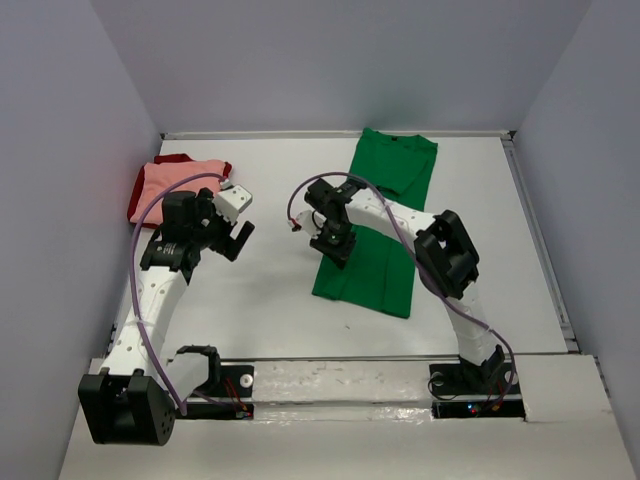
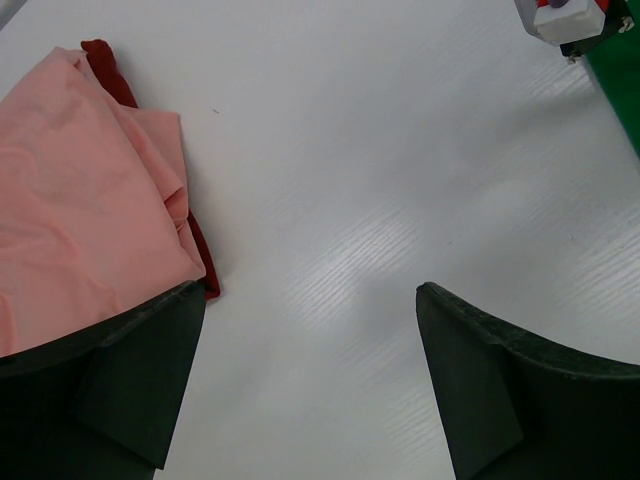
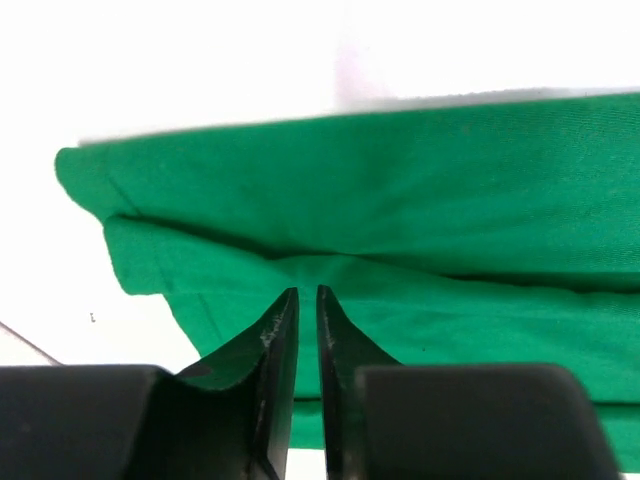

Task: Fold and stack the t-shirts
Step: Fold the tshirt

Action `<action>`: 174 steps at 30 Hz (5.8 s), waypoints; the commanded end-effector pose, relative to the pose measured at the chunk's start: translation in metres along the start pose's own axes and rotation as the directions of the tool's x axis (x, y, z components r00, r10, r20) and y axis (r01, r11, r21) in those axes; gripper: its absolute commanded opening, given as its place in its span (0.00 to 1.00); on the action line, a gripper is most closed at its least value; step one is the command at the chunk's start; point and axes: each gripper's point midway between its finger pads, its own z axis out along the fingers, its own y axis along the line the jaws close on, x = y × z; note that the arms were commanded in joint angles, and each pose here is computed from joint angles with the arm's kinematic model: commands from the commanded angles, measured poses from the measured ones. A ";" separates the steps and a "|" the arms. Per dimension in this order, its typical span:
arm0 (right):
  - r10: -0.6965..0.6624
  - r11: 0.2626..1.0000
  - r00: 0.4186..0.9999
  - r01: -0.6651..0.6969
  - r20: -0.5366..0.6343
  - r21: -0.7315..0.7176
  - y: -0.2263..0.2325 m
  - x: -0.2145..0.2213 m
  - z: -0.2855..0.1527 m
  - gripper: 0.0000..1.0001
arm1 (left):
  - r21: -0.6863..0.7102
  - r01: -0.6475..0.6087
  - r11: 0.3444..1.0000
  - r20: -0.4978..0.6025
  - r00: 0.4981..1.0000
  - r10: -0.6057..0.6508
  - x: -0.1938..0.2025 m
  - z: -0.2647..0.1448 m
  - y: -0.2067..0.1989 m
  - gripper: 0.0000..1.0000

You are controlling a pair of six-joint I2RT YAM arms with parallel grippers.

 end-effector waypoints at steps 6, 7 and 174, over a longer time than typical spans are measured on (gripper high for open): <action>-0.043 0.998 0.999 0.045 0.031 -0.047 0.026 -0.010 -0.018 0.29 | -0.025 -0.017 1.000 0.032 0.999 0.018 -0.007 -0.004 0.004 0.99; -0.042 0.998 0.999 0.043 0.029 -0.048 0.026 -0.009 -0.018 0.30 | -0.026 -0.016 1.000 0.033 0.999 0.017 -0.007 -0.005 0.004 0.99; 0.521 0.764 0.735 -0.628 0.434 0.147 -0.051 0.224 -0.157 0.00 | 0.475 -0.316 0.822 -0.078 0.915 0.397 -0.099 0.347 -0.153 0.00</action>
